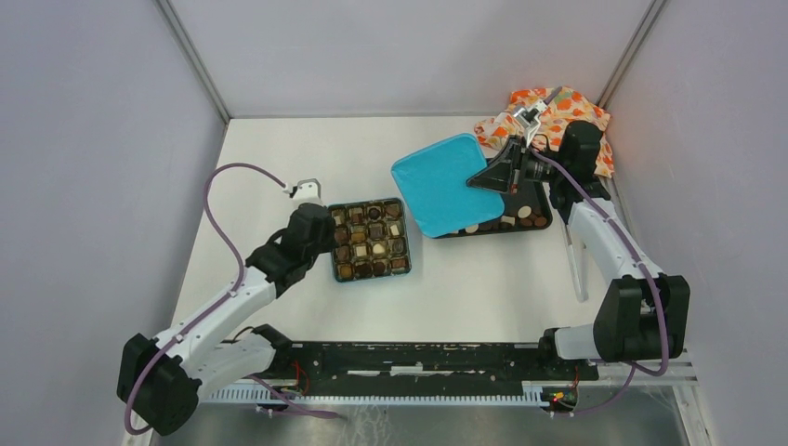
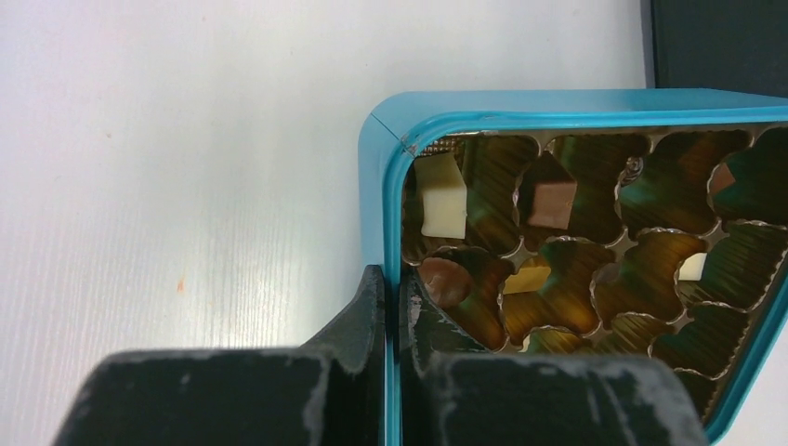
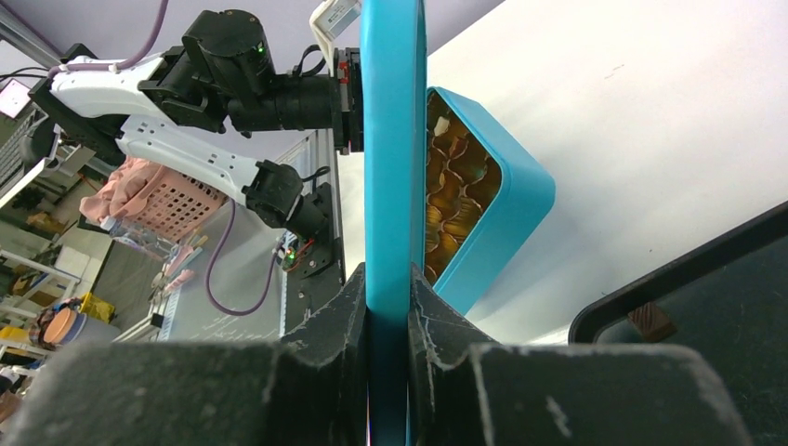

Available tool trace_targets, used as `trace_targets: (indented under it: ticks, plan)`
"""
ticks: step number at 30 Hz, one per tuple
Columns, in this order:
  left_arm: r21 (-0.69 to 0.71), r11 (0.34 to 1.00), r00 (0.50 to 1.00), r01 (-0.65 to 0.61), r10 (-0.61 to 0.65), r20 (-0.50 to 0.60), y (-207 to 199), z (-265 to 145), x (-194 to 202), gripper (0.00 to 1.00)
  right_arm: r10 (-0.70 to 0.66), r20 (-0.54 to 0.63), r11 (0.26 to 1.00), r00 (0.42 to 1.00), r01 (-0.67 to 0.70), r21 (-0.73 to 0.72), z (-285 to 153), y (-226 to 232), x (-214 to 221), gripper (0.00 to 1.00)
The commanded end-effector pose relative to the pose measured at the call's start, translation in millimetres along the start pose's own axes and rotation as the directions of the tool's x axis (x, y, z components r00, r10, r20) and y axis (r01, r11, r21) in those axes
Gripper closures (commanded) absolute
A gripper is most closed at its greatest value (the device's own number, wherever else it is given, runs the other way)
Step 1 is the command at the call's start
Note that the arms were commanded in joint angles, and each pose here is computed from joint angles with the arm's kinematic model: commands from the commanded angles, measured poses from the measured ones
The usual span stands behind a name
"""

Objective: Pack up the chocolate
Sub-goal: Pick up the packing box from the center of the board, then place the packing box at the center of the board.

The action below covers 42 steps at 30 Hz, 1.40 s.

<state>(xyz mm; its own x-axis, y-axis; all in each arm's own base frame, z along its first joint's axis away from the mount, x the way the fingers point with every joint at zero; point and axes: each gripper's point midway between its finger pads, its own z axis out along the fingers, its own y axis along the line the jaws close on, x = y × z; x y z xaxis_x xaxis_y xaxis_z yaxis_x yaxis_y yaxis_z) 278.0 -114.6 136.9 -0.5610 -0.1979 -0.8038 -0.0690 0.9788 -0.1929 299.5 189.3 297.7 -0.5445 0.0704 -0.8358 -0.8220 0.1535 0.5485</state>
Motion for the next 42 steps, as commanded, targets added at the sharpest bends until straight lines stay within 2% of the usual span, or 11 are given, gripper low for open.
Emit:
trace_targets:
  ticks: [1, 12, 18, 23, 27, 32, 34, 38, 42]
  plan:
    - [0.08, 0.995, 0.979, 0.053, -0.067, 0.193, -19.2, -13.4, -51.9, 0.98, -0.101, 0.01, 0.994, 0.995, 0.101, -0.033, -4.5, 19.8, -18.9, 1.0]
    - [0.081, 0.994, 0.985, 0.076, -0.088, 0.15, -22.0, -3.6, -37.6, 0.98, -0.098, 0.009, 0.995, 0.995, 0.098, -0.034, -5.6, 19.3, -19.0, 1.0]
    - [0.07, 0.989, 0.991, 0.133, -0.134, -0.002, -29.9, 15.6, -1.4, 0.98, -0.08, 0.01, 0.997, 0.997, 0.08, -0.024, -5.4, 15.3, -14.4, 1.0]
    - [0.072, 0.985, 0.974, 0.158, -0.144, -0.178, -46.6, 33.4, 31.1, 0.98, -0.038, 0.019, 0.999, 0.999, 0.038, 0.009, -5.0, 5.3, -6.2, 1.0]
    - [0.042, 0.98, 0.944, 0.195, -0.176, -0.278, -55.4, 47.3, 50.3, 0.98, 0.038, 0.038, 0.998, 0.999, -0.04, 0.048, -2.2, -6.5, 5.6, 1.0]
    - [0.035, 0.97, 0.906, 0.239, -0.21, -0.368, -71.1, 59.7, 64.7, 0.98, 0.201, 0.119, 0.977, 0.972, -0.208, 0.049, 5.1, -8.4, 22.7, 1.0]
    - [0.036, 0.968, 0.896, 0.249, -0.216, -0.389, -74.6, 60.9, 67.5, 0.86, 0.263, 0.149, 0.961, 0.953, -0.273, 0.052, 6.4, -10.8, 28.7, 1.0]
    - [0.044, 0.967, 0.898, 0.253, -0.217, -0.383, -76.6, 50.9, 55.9, 0.54, 0.403, 0.178, 0.909, 0.898, -0.415, 0.039, 9.0, -11.4, 41.7, 1.0]
    - [0.094, 0.967, 0.919, 0.237, -0.192, -0.345, -77.0, 25.8, 30.9, 0.37, 0.515, 0.21, 0.855, 0.831, -0.516, -0.058, 10.3, 4.9, 46.4, 1.0]
